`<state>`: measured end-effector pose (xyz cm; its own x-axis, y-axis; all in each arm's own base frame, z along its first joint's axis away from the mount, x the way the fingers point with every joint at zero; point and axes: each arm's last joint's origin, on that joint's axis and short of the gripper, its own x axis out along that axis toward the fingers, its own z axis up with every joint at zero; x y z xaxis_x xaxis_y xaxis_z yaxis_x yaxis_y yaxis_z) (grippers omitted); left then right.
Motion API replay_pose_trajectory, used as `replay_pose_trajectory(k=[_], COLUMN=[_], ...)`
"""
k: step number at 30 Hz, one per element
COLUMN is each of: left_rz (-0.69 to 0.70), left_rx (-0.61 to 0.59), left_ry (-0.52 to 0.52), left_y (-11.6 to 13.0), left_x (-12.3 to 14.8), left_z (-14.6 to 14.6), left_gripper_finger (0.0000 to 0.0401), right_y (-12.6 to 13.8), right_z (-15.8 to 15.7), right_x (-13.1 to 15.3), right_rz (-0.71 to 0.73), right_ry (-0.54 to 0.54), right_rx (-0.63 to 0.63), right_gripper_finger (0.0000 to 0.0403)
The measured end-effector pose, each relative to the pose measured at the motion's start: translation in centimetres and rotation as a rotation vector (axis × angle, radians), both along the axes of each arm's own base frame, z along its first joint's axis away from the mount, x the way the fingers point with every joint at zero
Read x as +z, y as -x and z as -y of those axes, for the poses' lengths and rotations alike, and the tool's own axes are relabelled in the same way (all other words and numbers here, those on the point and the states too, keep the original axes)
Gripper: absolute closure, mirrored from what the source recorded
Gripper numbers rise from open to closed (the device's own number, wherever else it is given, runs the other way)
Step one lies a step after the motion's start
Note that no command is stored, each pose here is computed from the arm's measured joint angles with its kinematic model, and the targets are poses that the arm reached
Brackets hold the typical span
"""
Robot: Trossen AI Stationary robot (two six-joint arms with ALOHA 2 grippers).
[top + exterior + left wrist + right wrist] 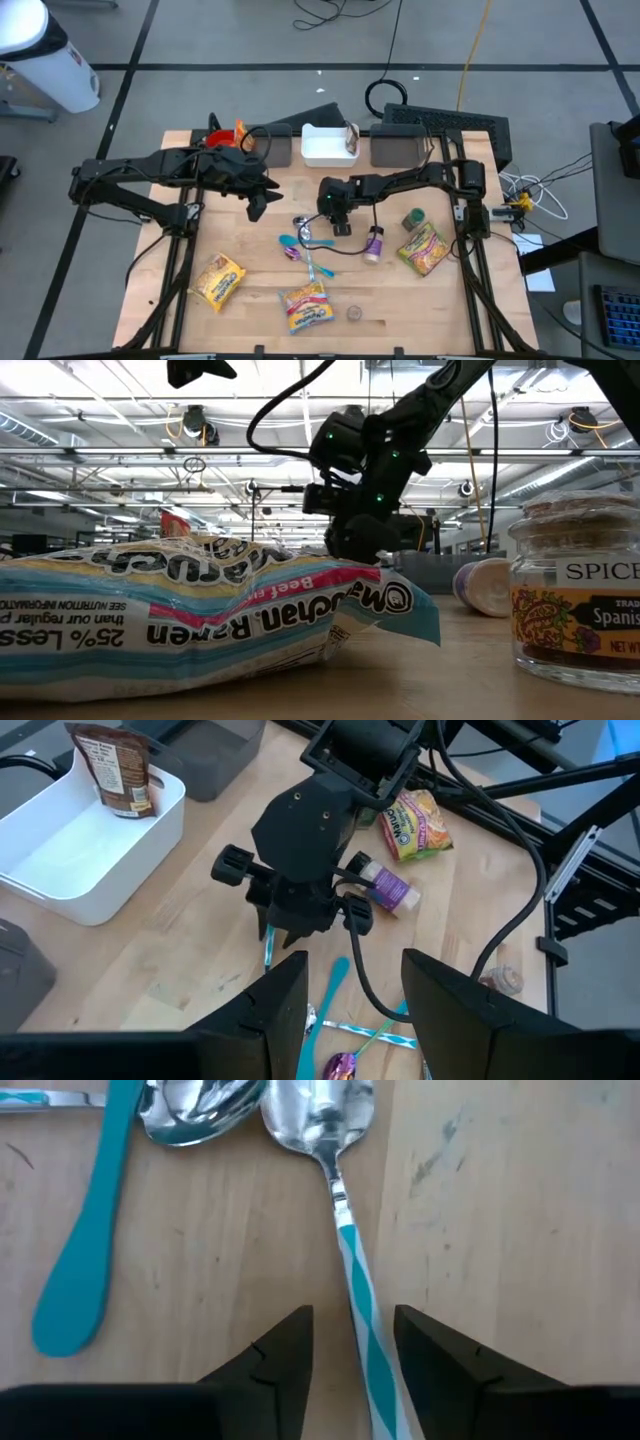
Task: Pick & Place Food Item
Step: Put the top light blue spoon into the right black bin
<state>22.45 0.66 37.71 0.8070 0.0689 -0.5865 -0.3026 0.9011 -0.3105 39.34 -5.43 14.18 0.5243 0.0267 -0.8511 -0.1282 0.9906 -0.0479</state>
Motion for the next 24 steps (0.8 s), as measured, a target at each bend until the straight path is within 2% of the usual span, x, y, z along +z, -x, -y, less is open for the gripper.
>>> replay_pose_trajectory(k=[11,18,24], left_rz=[0.000,-0.001,-0.001], left_rx=[-0.002,0.000,-0.005], left_ry=[-0.002,-0.001,0.003], left_y=[0.0,0.0,0.0], left_x=[0.0,0.0,0.0], left_z=[0.0,0.0,0.0], left_gripper_finger=[0.0231,0.0231,0.0231], right_y=[0.0,0.2,0.2], right_z=[0.0,-0.1,-0.4], right_x=[0.0,-2.2,-2.7], right_rz=[-0.004,-0.100,-0.119], right_ry=[-0.022,-0.058,-0.066], right_rx=[-0.034,-0.072,-0.077], right_gripper_finger=[0.0337,0.0345,0.0384])
